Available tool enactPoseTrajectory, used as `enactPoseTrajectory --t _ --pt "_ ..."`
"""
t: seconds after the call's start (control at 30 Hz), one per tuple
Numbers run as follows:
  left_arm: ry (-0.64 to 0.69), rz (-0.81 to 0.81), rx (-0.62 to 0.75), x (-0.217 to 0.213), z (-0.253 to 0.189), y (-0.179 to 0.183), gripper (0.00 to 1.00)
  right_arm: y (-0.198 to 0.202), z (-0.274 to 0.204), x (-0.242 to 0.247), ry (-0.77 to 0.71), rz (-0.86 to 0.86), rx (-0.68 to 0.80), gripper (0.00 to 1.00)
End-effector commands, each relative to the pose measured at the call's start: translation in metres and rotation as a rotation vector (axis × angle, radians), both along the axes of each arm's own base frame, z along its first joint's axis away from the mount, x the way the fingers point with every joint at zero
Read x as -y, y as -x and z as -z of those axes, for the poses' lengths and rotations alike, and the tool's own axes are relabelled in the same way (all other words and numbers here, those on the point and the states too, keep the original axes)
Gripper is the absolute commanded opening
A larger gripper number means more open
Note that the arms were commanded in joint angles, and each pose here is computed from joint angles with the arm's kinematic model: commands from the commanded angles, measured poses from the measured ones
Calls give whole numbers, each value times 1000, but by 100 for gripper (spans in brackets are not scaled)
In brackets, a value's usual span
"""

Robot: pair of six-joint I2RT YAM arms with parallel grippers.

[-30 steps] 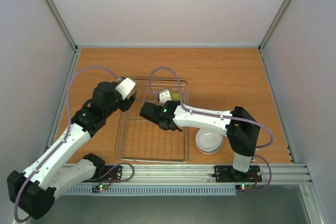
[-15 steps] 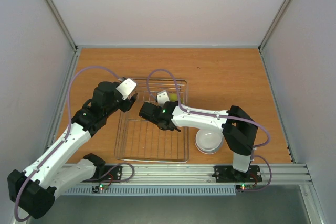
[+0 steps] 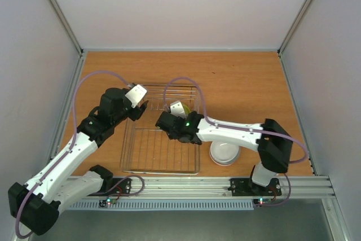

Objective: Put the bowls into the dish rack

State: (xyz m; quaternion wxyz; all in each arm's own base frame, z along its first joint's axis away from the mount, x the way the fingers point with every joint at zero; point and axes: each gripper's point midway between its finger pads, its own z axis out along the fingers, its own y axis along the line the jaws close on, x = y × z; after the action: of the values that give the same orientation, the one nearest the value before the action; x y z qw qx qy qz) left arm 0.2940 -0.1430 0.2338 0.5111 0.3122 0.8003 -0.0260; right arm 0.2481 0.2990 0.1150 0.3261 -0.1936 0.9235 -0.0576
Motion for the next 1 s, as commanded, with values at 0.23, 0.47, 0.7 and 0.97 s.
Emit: enactPoseTrajectory --t 0.23,0.47,0.7,0.97 --pt "4 147 -124 23 10 15 43 30 -123 31 -250 -24 205 99" --pt "2 424 -404 79 45 52 42 40 -137 112 -360 175 323 99" --pt "-109 608 -468 141 50 80 44 57 -133 192 -317 395 358 99" --pt "-170 713 -526 204 58 81 28 73 -116 244 -282 556 374 98"
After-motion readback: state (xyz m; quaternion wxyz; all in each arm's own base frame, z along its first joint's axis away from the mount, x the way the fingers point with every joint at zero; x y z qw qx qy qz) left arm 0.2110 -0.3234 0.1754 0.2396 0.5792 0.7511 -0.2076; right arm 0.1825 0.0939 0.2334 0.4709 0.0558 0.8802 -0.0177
